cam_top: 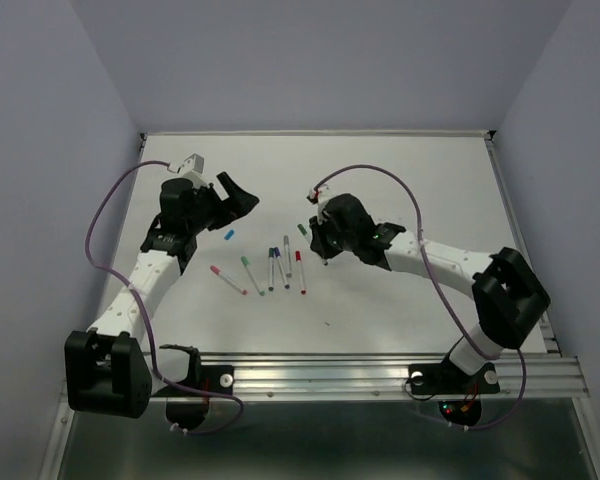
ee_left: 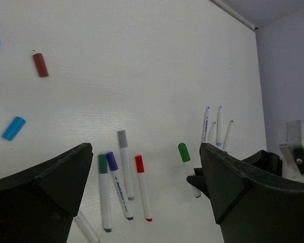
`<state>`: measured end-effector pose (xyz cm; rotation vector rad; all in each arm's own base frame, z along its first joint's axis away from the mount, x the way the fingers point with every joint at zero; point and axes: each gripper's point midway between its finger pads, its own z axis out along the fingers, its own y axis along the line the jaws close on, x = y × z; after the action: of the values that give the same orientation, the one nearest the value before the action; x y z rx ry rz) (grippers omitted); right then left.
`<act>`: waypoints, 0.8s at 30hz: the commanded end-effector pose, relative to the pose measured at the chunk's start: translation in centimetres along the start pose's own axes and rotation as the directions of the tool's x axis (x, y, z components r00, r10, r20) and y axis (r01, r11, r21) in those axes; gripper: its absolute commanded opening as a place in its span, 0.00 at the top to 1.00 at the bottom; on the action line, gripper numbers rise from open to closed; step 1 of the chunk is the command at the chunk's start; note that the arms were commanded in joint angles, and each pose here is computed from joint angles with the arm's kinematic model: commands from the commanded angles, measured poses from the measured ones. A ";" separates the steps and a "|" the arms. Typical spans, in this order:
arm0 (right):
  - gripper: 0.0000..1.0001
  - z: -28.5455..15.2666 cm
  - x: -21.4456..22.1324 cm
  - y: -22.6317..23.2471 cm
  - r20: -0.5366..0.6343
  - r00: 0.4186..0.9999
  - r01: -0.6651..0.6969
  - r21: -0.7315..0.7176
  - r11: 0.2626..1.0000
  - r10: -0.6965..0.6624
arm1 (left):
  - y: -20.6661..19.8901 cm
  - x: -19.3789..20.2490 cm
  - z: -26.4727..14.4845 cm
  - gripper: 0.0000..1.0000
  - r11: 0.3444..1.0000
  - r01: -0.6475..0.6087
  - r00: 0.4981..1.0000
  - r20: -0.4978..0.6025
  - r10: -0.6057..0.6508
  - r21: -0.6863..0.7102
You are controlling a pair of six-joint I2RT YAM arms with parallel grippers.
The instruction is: Open the pen caps
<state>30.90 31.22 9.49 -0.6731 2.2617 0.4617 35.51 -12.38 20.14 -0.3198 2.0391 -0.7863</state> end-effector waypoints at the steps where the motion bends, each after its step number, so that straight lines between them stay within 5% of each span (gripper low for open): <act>1: 0.99 -4.2 -6.4 3.1 0.253 0.965 -0.033 -0.161 0.986 0.073 | -6.0 -0.2 -1.4 0.01 0.972 -0.035 0.999 0.024 0.031 0.234; 11: 0.99 -9.0 -9.4 6.3 0.365 0.919 -0.019 -0.344 0.939 0.152 | -12.7 2.7 -2.1 0.02 0.880 -0.008 0.999 -0.040 0.031 0.475; 24: 0.99 -11.0 -10.9 7.8 0.416 0.890 0.012 -0.428 0.903 0.186 | -14.2 3.7 -1.5 0.19 0.857 0.003 0.997 -0.069 0.039 0.515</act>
<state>27.41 34.87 21.87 -0.5947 1.8988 0.9782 31.45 -23.68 25.51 -0.0292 1.8842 -1.2601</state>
